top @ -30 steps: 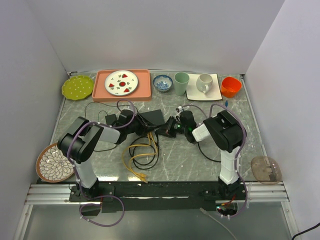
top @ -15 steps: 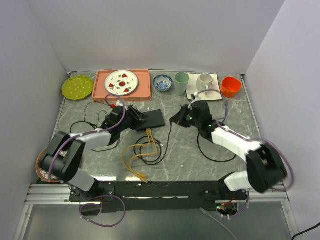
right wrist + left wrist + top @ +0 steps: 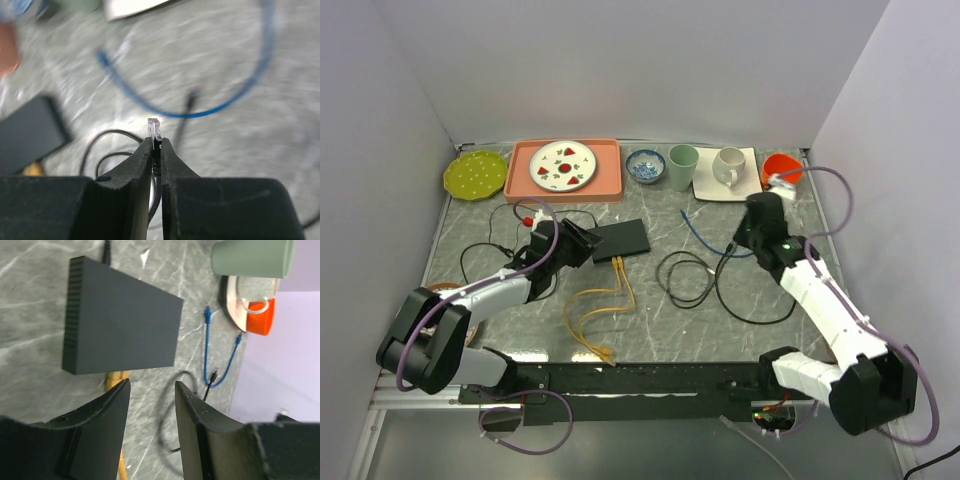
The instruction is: Pull the plug from the switch port
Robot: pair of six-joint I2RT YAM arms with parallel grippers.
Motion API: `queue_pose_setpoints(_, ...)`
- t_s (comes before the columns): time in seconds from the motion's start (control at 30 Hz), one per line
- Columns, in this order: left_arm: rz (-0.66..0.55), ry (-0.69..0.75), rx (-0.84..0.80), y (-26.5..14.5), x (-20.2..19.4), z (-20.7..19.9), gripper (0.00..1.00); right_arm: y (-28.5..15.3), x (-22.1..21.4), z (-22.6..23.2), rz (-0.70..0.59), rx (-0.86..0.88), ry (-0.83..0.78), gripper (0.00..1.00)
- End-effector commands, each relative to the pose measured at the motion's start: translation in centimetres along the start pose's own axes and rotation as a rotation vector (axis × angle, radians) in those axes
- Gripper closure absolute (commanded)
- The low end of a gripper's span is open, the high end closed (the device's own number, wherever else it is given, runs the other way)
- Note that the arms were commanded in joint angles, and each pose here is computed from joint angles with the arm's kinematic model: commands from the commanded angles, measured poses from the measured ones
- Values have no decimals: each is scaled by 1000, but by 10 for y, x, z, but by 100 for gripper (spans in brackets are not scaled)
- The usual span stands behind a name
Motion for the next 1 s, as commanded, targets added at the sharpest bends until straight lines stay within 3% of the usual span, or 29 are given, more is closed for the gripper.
queue_pose_setpoints(0.0,-30,-7,-8,-5,4,-2,53,-22,29,-29,-134,-89,107,100)
queue_pose_setpoints(0.07,-37,-6,-12,-7,4,-3,53,-23,39,-34,-150,-137,151,100)
queue_pose_setpoints(0.2,-48,-1,-22,-12,6,-4,53,-8,41,-41,-111,-260,204,42)
queue_pose_setpoints(0.3,-51,-4,-26,-16,5,-1,53,-12,42,-32,-124,-170,254,31)
queue_pose_setpoints(0.43,-53,-7,-29,-20,5,2,53,-16,44,-1,-146,89,272,26)
queue_pose_setpoints(0.7,-39,-3,-14,-15,8,0,53,-4,-16,95,89,622,85,31)
queue_pose_setpoints(0.97,-28,14,13,-3,25,-3,54,38,-87,146,338,806,84,36)
Point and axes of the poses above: each gripper's point midway between its finger pads, its own y axis out along the fingers, its own z axis along the line the jaws close on, x = y × z, the point moved 8 cm from there along -y, back along the fingers, and after that the axes turned 2 degrees about -y, right-handed, at the moved point
